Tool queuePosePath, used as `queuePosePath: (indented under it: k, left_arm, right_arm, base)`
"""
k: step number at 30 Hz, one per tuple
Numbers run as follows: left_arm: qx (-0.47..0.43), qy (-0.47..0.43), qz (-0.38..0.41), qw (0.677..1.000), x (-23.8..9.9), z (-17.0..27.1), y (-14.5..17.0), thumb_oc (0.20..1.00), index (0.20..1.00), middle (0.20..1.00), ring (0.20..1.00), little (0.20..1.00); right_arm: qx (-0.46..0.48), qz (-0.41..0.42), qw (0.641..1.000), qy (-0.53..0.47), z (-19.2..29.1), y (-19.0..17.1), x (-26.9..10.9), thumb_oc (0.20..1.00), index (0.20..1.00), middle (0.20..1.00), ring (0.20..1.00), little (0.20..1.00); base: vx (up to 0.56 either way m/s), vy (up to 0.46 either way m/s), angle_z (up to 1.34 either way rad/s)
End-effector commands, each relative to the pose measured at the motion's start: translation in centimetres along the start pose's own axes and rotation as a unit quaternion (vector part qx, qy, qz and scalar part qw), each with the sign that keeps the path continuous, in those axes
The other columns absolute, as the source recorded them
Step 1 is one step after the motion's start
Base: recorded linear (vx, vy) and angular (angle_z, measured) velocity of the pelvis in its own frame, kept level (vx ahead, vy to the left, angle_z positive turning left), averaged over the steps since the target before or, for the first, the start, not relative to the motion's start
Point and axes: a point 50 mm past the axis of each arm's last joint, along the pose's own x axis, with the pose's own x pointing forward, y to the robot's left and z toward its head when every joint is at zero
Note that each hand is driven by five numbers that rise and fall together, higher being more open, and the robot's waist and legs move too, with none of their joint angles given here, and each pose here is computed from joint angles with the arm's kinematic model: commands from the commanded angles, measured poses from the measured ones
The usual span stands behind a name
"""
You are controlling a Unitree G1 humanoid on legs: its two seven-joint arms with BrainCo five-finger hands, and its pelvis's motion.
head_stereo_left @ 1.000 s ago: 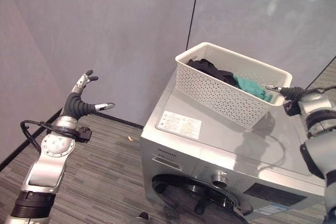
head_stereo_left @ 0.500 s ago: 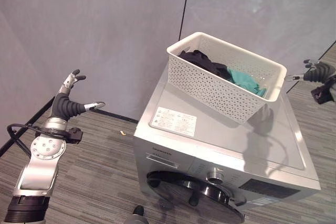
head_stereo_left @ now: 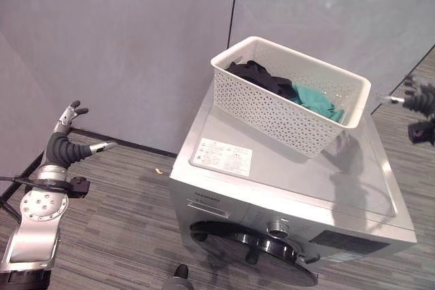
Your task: Grab the laundry basket,head to the washer,open it,put in the laundry and shut it.
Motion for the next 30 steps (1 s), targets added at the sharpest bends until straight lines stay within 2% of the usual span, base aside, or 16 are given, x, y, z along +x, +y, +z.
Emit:
queuePosePath:
  k: [1, 2, 3, 8, 12, 15, 19, 22, 24, 30]
  left_arm:
    - [0.024, -0.076, 0.008, 0.997, 0.5, 2.8, 0.4, 1.0, 1.0, 1.0, 1.0, 1.0]
    - [0.024, -0.076, 0.008, 0.997, 0.5, 2.8, 0.4, 1.0, 1.0, 1.0, 1.0, 1.0]
    - [0.033, -0.048, 0.023, 0.998, -0.4, 1.4, 1.1, 1.0, 1.0, 1.0, 1.0, 1.0]
    - [0.04, -0.041, 0.02, 0.998, -0.6, 1.2, 1.0, 1.0, 1.0, 1.0, 1.0, 1.0]
    - [0.042, -0.036, 0.017, 0.998, -0.9, 0.9, 0.9, 1.0, 1.0, 1.0, 1.0, 1.0]
    - [0.046, -0.033, 0.015, 0.998, -1.2, 0.7, 1.0, 1.0, 1.0, 1.0, 1.0, 1.0]
    - [0.05, -0.035, 0.018, 0.998, -1.1, 0.8, 1.2, 1.0, 1.0, 1.0, 1.0, 1.0]
    - [0.044, -0.049, 0.002, 0.998, -1.1, 1.4, 0.9, 1.0, 1.0, 1.0, 1.0, 1.0]
    - [0.038, -0.05, -0.001, 0.998, -1.2, 1.4, 0.8, 1.0, 1.0, 1.0, 1.0, 1.0]
    - [0.013, -0.053, -0.008, 0.998, -1.7, 1.5, 0.4, 1.0, 1.0, 1.0, 1.0, 1.0]
  right_arm:
    - [-0.03, -0.05, 0.997, -0.057, 3.5, -3.0, -0.2, 1.0, 1.0, 1.0, 1.0, 1.0]
    - [-0.03, -0.05, 0.997, -0.056, 3.5, -3.0, -0.2, 1.0, 1.0, 1.0, 1.0, 1.0]
    - [-0.011, -0.073, 0.997, -0.024, -0.1, -4.3, -1.7, 1.0, 1.0, 1.0, 1.0, 1.0]
    - [-0.001, -0.077, 0.997, 0.007, -3.1, -4.5, -3.0, 1.0, 1.0, 1.0, 1.0, 1.0]
    - [0.01, -0.079, 0.997, 0.011, -4.0, -4.5, -3.5, 1.0, 1.0, 1.0, 1.0, 1.0]
    - [0.019, -0.062, 0.998, -0.026, -2.8, -3.7, -3.6, 1.0, 1.0, 1.0, 1.0, 1.0]
    - [0.022, -0.06, 0.995, -0.08, 0.2, -3.5, -3.0, 1.0, 1.0, 1.0, 1.0, 1.0]
    - [0.039, -0.083, 0.974, -0.206, 8.5, -4.6, -2.6, 1.0, 1.0, 1.0, 1.0, 1.0]
    - [0.037, -0.08, 0.968, -0.233, 10.8, -4.4, -2.4, 1.0, 1.0, 1.0, 1.0, 1.0]
    - [0.003, -0.016, 0.951, -0.31, 19.5, 0.1, -1.6, 1.0, 1.0, 1.0, 1.0, 1.0]
  base:
    - [0.03, -0.004, -0.06]
    - [-0.05, -0.011, -0.05]
    - [-0.01, -0.017, -0.03]
    - [-0.01, -0.017, -0.06]
    - [-0.01, -0.007, -0.08]
    - [-0.03, -0.003, -0.15]
    - [-0.01, -0.004, -0.07]
    - [-0.04, 0.007, -0.05]
    - [0.0, 0.0, 0.0]
    - [-0.01, 0.001, 0.04]
